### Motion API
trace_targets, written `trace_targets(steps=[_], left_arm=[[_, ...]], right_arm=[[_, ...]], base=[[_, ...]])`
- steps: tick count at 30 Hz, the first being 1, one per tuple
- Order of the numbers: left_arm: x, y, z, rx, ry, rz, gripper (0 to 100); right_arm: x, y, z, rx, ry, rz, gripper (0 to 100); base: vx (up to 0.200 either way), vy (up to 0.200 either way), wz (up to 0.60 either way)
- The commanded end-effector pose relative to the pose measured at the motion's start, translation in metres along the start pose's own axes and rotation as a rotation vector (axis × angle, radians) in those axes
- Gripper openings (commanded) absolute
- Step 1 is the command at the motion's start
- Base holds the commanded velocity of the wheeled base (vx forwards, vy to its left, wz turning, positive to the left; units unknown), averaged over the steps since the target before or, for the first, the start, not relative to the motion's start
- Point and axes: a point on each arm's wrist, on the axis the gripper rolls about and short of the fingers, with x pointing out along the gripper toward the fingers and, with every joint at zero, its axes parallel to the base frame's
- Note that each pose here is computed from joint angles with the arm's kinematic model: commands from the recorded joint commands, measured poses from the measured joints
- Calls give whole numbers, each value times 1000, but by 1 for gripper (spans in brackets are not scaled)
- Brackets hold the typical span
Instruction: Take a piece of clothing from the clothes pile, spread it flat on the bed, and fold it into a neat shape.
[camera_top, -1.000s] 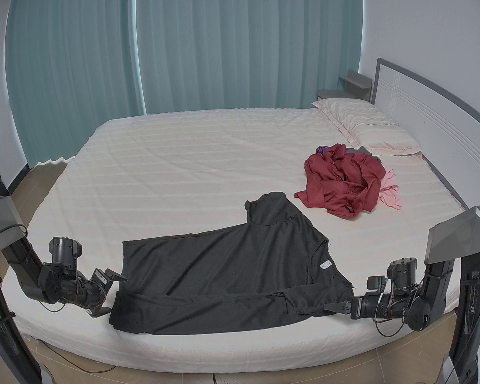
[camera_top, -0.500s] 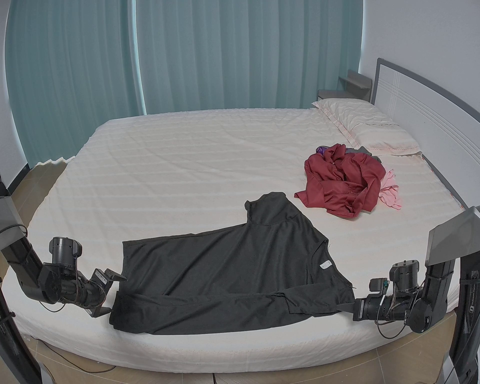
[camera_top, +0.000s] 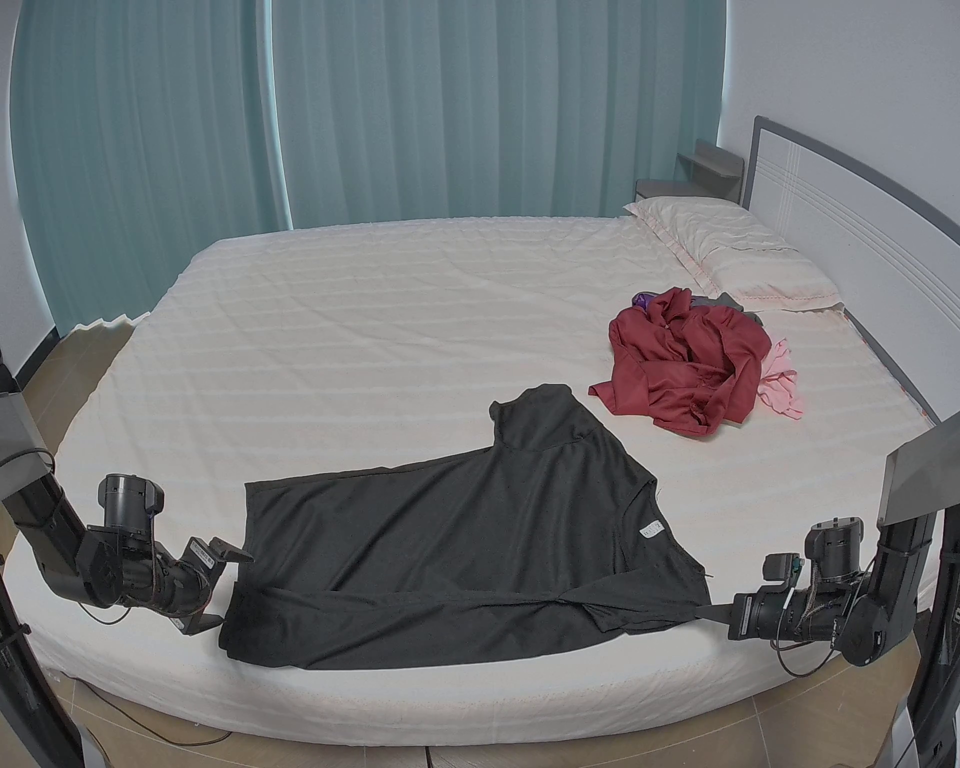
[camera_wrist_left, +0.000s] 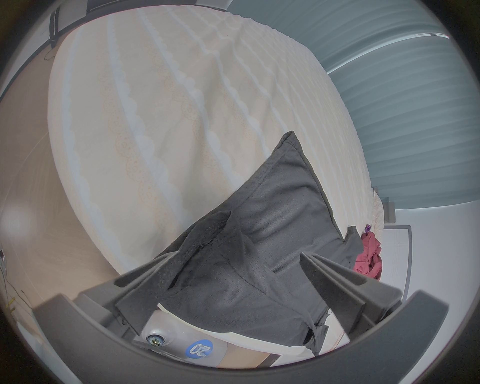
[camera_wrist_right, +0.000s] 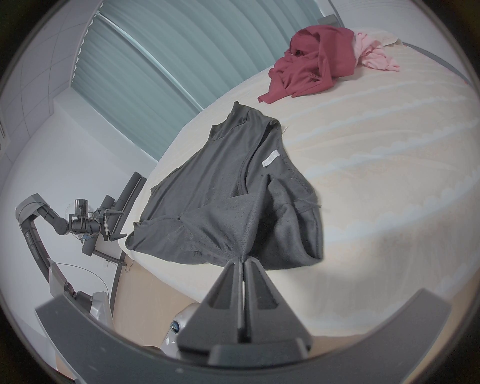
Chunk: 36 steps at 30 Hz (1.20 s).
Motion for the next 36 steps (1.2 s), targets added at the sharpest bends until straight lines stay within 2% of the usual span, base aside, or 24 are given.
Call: trace_targets(steps=[1, 9, 13, 14, 22, 27, 31, 36], left_arm=[[0, 0, 0, -1, 0, 1, 100], [0, 0, 0, -1, 0, 1, 100], [0, 0, 0, -1, 0, 1, 100], [0, 0, 0, -1, 0, 1, 100], [0, 0, 0, -1, 0, 1, 100], [0, 0, 0, -1, 0, 1, 100], [0, 0, 0, -1, 0, 1, 100], [0, 0, 0, -1, 0, 1, 100]], right_arm=[[-5, 3, -1, -2, -1, 1, 0], [-7, 8, 1, -16, -9, 15, 0], [-7, 7, -3, -3, 16, 7, 0], [-6, 7, -4, -3, 21, 9, 100], [-5, 9, 2, -20, -10, 21, 100], [9, 21, 3, 23, 2, 51, 100], [28, 21, 14, 61, -52, 11, 100], [47, 13, 18, 75, -70, -14, 100]], base=[[0, 0, 0], [0, 0, 0], [0, 0, 0], [0, 0, 0], [0, 0, 0], [0, 0, 0], [0, 0, 0], [0, 0, 0]])
